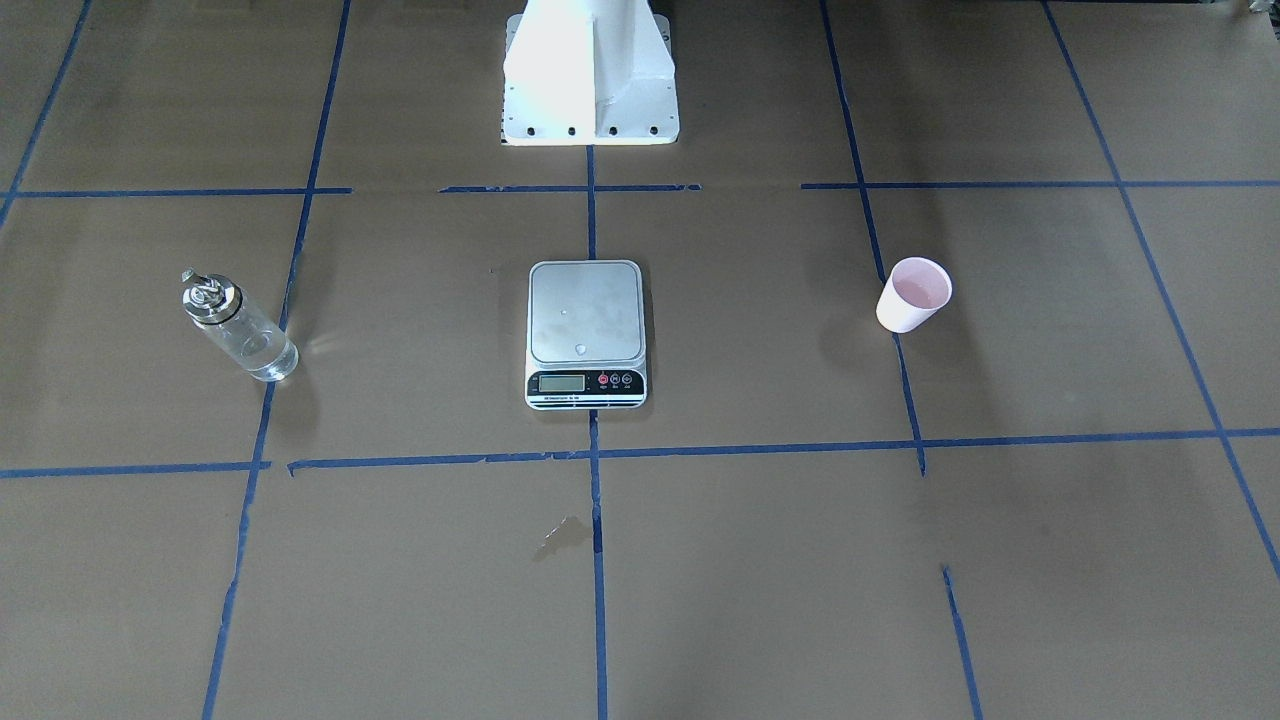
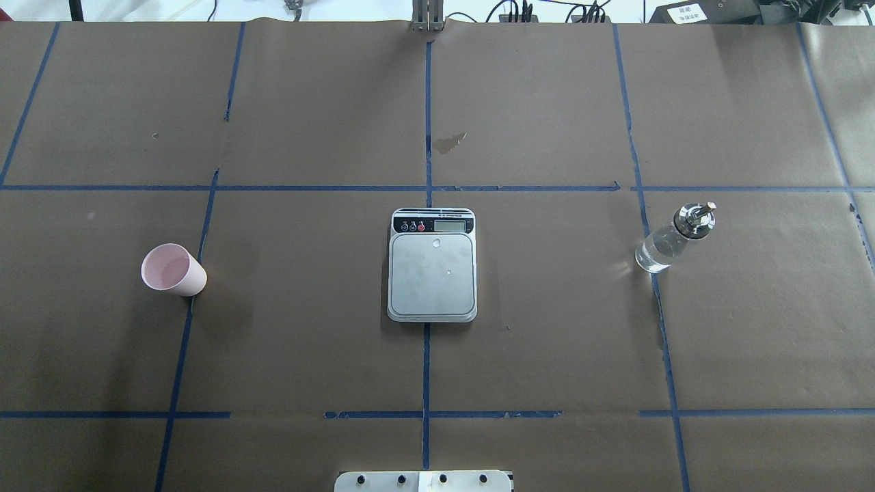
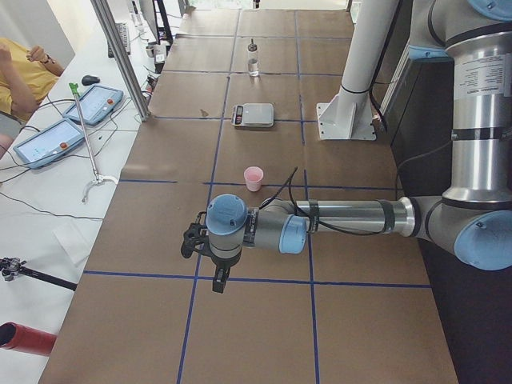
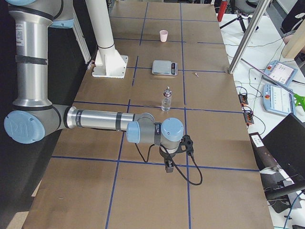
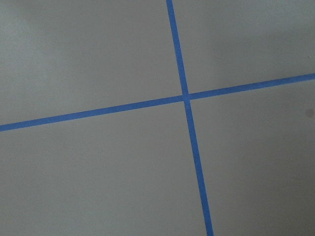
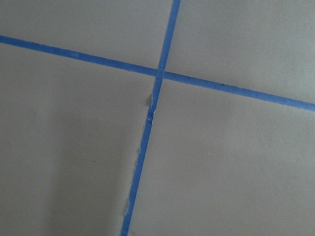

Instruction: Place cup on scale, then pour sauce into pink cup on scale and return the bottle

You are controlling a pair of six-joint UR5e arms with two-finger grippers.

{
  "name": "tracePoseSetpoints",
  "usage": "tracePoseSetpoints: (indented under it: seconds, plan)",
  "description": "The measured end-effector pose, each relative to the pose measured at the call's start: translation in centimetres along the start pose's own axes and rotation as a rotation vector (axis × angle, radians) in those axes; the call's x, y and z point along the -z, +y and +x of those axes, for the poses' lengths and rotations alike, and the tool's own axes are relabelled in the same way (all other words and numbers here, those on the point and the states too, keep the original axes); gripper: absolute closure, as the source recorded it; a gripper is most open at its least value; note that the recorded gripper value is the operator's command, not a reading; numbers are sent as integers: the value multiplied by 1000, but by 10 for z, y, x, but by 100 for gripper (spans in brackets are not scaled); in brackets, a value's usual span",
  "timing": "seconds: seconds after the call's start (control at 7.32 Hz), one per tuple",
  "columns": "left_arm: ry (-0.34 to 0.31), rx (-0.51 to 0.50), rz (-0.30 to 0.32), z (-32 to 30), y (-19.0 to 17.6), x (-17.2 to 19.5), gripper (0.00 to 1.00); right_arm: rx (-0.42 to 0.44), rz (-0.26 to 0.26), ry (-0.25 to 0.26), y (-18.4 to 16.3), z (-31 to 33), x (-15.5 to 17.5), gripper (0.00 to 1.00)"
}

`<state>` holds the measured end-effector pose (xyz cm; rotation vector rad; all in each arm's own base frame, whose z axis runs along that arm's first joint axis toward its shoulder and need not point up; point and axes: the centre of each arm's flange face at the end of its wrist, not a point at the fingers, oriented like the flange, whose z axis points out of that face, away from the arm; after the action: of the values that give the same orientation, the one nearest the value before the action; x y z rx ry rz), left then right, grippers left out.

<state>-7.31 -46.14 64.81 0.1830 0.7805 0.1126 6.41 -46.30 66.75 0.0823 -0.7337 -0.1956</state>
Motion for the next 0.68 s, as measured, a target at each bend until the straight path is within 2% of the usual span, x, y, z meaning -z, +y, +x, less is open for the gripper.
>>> tracePoseSetpoints:
  seconds: [0.27,0.68]
  plan:
    - [1,-62,23,10,-5,9,0,-7,-11,10,8,3,-3,0]
    - [-5,-131,42,28,-19,12,0,-16,-5,-41,9,-1,-6,0]
